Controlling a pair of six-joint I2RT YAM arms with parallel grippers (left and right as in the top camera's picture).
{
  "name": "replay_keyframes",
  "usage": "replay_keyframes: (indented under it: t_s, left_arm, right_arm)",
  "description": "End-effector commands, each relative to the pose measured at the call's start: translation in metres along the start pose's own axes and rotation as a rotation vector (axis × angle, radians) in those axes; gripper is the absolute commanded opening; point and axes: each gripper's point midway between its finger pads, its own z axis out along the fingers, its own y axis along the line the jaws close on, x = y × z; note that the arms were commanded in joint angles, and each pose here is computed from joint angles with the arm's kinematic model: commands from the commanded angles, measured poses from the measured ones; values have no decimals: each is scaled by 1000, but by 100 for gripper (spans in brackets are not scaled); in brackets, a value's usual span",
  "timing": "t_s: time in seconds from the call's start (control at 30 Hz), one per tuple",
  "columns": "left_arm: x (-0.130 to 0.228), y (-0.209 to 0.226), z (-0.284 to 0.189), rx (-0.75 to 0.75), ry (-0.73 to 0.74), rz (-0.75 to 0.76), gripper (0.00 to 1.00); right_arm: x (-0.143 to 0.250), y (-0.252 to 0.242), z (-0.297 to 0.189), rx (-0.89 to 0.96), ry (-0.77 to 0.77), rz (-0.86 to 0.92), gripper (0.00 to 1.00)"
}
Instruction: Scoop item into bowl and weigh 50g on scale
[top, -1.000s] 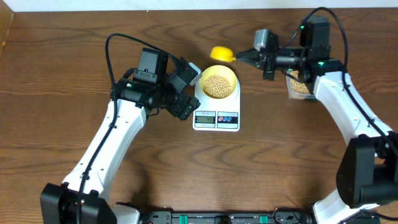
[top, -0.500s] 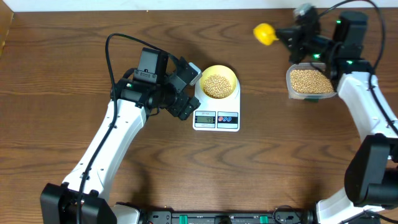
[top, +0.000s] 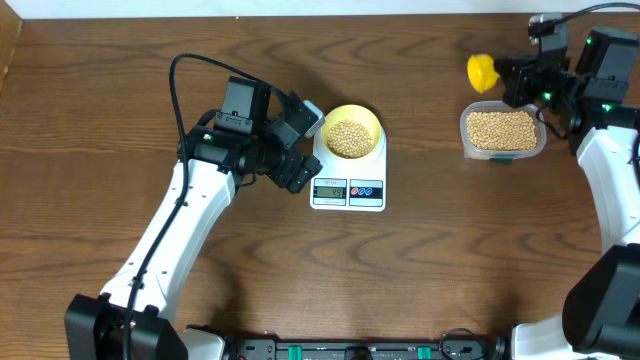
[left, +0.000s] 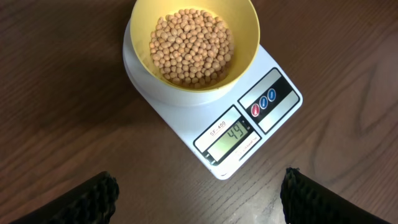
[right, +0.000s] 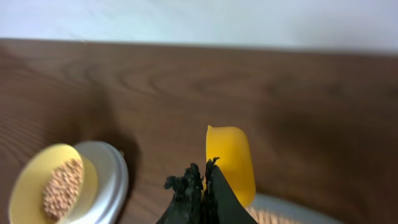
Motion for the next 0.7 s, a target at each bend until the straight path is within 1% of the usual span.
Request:
replay_keyframes:
  t_s: [0.0,0.13,0.23,0.4,0.67]
  left_arm:
    - [3,-2,0,12,0,1,86]
    - [3,-2,0,12,0,1,86]
    - [3,-2,0,12,0,1,86]
    - [3,-2,0,12,0,1,86]
    - [3,-2,0,12,0,1,86]
  right_arm:
    - [12,-23,-7,144,55,37,1]
    - [30,-43,-13,271,127,60,1]
    - [36,-49,-15,308,150,65,1]
    - [44,-54,-10,316,180,47,1]
    - [72,-60,16,296,254,95,1]
